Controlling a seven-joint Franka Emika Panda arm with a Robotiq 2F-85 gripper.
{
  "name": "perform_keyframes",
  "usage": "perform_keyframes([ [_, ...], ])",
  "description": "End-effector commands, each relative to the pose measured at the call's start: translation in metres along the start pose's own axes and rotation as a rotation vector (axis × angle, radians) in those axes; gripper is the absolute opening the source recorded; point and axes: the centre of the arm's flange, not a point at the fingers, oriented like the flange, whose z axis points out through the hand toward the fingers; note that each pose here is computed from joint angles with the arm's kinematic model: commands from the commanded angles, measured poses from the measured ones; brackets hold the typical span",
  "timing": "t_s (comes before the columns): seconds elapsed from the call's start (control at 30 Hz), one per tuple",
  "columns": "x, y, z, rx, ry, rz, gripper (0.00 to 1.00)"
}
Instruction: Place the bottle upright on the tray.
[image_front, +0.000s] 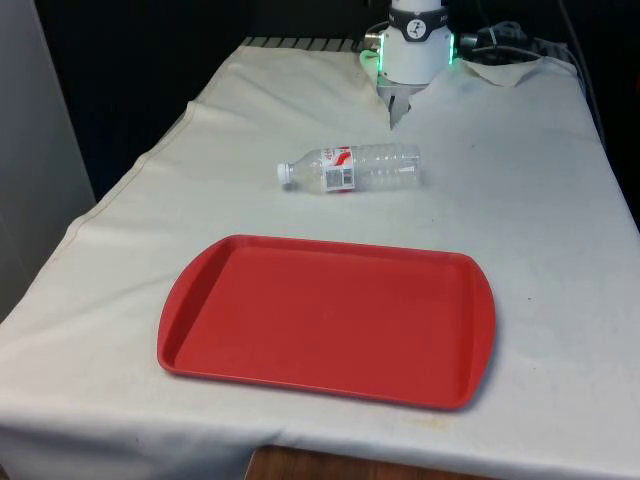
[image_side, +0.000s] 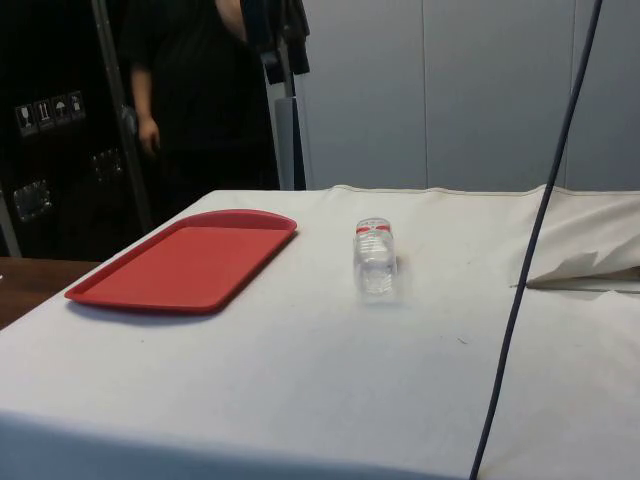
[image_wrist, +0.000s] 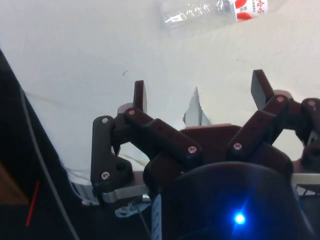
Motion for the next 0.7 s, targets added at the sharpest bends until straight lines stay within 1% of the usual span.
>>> perform_keyframes([
  [0.0, -0.003, 0.000, -0.001, -0.008, 0.020, 0.001, 1.00],
  [0.03, -0.003, 0.000, 0.001, -0.002, 0.006, -0.001, 1.00],
  [0.07, -0.007, 0.000, 0.001, -0.011, 0.026, -0.001, 1.00],
  [0.17, -0.012, 0.000, 0.004, -0.012, 0.039, -0.002, 1.00],
  [0.2, -0.015, 0.000, 0.006, -0.012, 0.049, -0.002, 1.00],
  [0.27, -0.019, 0.000, 0.009, -0.013, 0.059, -0.004, 1.00],
  [0.3, -0.018, 0.001, 0.010, -0.006, 0.045, -0.005, 1.00],
  [0.33, -0.020, 0.000, 0.010, -0.013, 0.064, -0.004, 1.00],
  [0.47, -0.026, 0.001, 0.015, -0.010, 0.085, -0.003, 1.00],
  [0.57, -0.030, 0.000, 0.020, -0.007, 0.106, -0.002, 1.00],
  [0.6, -0.028, 0.001, 0.020, -0.003, 0.089, -0.005, 1.00],
  [0.63, -0.032, 0.000, 0.021, -0.007, 0.111, -0.001, 1.00],
  [0.67, -0.033, 0.001, 0.023, -0.006, 0.115, -0.001, 1.00],
])
